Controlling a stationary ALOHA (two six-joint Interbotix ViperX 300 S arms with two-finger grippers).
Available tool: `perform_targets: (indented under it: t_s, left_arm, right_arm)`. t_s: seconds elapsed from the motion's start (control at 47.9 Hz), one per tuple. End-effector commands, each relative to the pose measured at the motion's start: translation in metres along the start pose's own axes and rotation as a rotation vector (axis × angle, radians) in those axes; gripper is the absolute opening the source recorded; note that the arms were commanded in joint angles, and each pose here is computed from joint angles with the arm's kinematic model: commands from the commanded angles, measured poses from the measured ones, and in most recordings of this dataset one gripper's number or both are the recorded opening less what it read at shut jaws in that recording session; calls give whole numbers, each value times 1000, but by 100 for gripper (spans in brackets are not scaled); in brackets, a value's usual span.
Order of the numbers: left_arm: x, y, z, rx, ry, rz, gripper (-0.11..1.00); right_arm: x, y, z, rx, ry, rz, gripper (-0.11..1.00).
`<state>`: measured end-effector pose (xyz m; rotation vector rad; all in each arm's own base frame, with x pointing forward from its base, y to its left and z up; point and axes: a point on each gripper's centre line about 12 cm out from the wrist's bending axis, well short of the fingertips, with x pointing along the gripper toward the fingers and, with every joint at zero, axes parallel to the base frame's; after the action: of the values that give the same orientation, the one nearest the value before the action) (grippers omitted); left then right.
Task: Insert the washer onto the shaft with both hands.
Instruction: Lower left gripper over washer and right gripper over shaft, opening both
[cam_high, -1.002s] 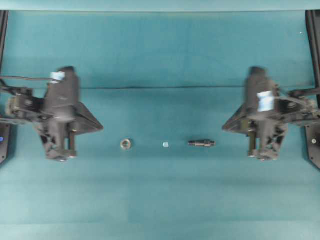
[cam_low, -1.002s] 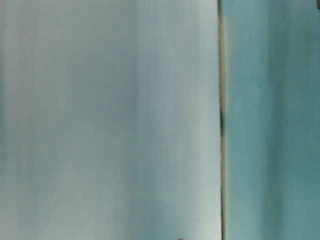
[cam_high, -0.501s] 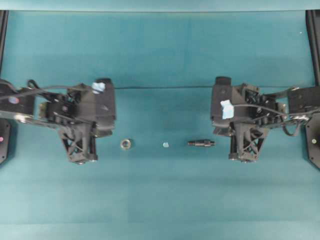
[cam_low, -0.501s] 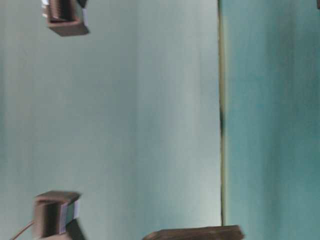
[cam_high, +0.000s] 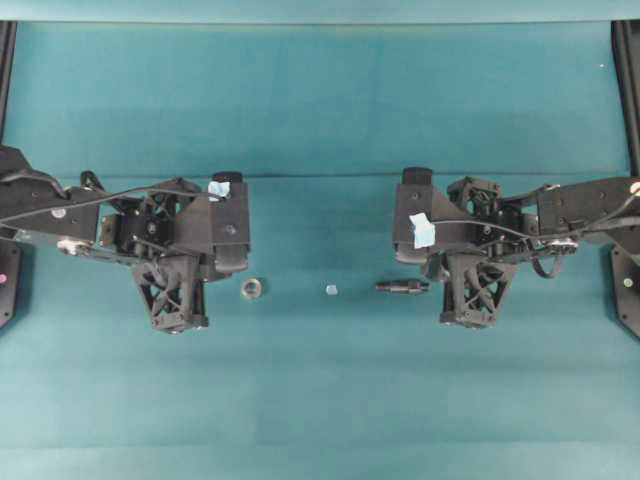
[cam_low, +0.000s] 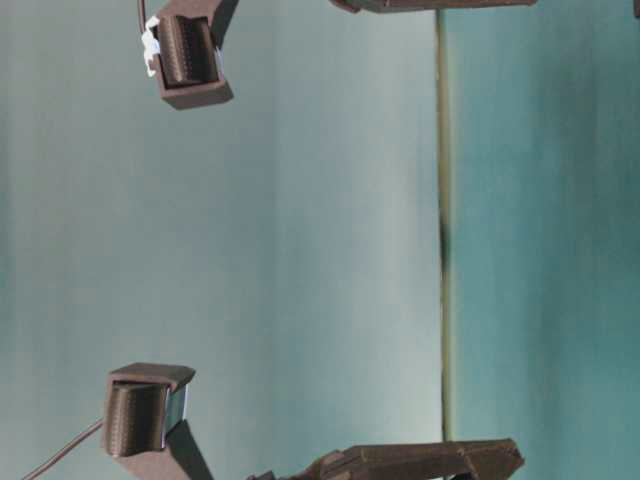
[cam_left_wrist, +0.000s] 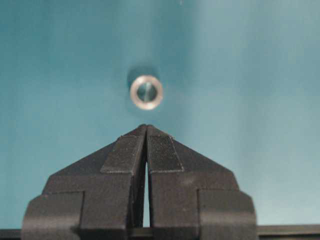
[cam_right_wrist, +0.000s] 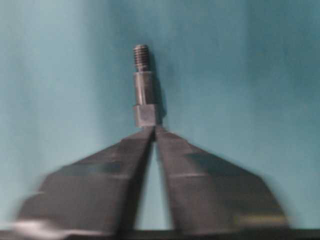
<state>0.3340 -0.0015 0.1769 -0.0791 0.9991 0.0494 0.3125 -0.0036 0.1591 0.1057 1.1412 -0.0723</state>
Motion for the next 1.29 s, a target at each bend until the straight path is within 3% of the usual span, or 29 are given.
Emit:
perform_targets:
  t_s: [0.0, 0.083, 0.167, 0.292, 0.355, 0.501, 1.273]
  left_arm:
    - [0, -1, 8, 7, -25, -1, 2]
    - [4, -1, 10, 29, -23, 0, 3]
    - [8, -2, 11, 55, -17, 0, 7]
    - [16, 0, 9, 57, 12, 4, 38]
    - [19, 0, 7, 65, 26, 4, 59]
    - [20, -2, 8, 71, 20, 0, 95]
    - [53, 2, 0, 63, 35, 6, 96]
  right_arm:
    - [-3, 1, 5, -7, -17, 2, 6]
    - [-3, 1, 5, -7, -14, 1, 23]
    - [-2, 1, 5, -14, -14, -2, 48]
    - [-2, 0, 6, -39, -19, -18, 84]
    - [-2, -1, 7, -43, -22, -21, 94]
    - [0, -1, 7, -44, -13, -23, 92]
    - [28, 8, -5, -77, 53, -15, 92]
